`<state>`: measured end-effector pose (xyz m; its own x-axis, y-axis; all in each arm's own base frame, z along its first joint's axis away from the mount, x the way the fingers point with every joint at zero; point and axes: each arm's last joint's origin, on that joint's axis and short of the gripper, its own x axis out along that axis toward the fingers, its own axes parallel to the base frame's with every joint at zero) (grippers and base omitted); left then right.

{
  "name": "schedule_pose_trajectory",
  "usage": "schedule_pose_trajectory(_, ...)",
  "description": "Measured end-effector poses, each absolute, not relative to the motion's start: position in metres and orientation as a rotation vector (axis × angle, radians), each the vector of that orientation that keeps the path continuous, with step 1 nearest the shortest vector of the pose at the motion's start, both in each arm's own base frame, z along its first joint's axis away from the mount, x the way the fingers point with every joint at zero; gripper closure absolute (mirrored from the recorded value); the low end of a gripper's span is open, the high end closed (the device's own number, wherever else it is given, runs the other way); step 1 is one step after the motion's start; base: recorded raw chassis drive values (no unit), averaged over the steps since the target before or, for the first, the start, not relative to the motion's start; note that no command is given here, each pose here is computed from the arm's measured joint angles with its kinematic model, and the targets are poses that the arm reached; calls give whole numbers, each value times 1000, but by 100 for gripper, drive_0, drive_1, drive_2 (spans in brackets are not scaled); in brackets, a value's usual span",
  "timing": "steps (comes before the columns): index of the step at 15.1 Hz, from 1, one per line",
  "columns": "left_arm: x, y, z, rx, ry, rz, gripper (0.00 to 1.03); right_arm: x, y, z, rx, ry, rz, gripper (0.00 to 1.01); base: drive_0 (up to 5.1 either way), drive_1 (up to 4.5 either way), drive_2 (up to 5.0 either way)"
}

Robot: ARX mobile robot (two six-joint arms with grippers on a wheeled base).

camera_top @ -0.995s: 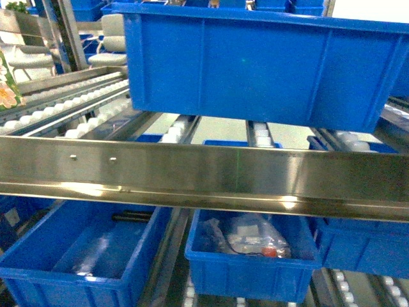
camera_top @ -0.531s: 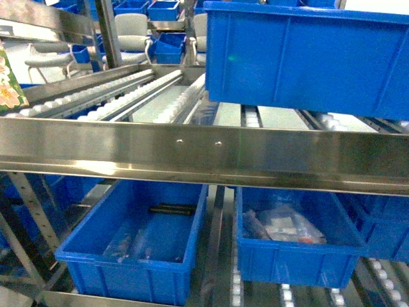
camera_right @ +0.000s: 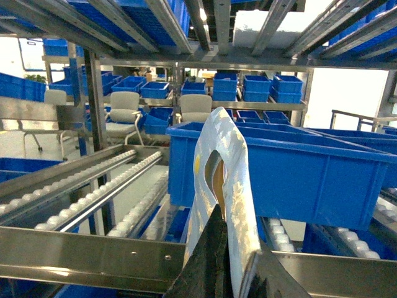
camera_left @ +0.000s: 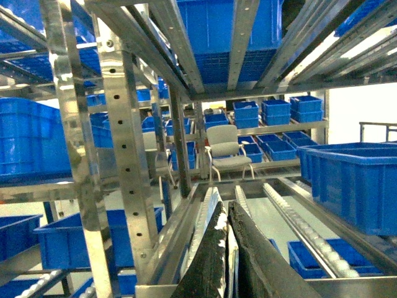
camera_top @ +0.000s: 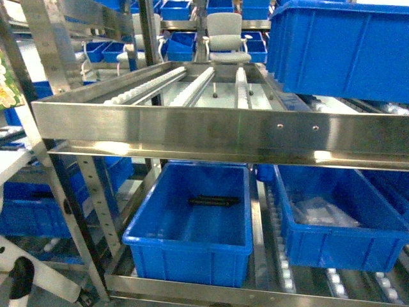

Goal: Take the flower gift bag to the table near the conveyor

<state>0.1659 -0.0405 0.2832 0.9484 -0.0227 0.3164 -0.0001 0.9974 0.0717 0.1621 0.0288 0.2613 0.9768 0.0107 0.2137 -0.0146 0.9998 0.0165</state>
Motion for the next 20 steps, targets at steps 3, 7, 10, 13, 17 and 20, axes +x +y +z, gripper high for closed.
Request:
schedule_pose_trajectory(3,166,-41,283,71,-323,-11,101,162,29,261,18,-216,13,99,-477,82,374)
schedule_pose_trajectory(7,166,-41,283,71,-322,-11,101,162,29,261,18,-215,13,99,-476,83,374)
schedule_pose_trajectory(10,166,-41,283,71,-322,-12,101,162,29,261,18,-216,13,99,-474,84,377)
schedule_pose_trajectory(13,166,-41,283,71,-323,-11,101,162,29,261,18,-215,13,99,-472,88,377)
schedule_pose_trajectory(17,166,-41,283,71,-324,-11,101,162,29,261,18,-216,13,99,-503,170,286)
schedule_pose_trajectory(20,166,-41,283,71,-322,-12,101,162,29,262,19,-218,13,99,-494,250,250)
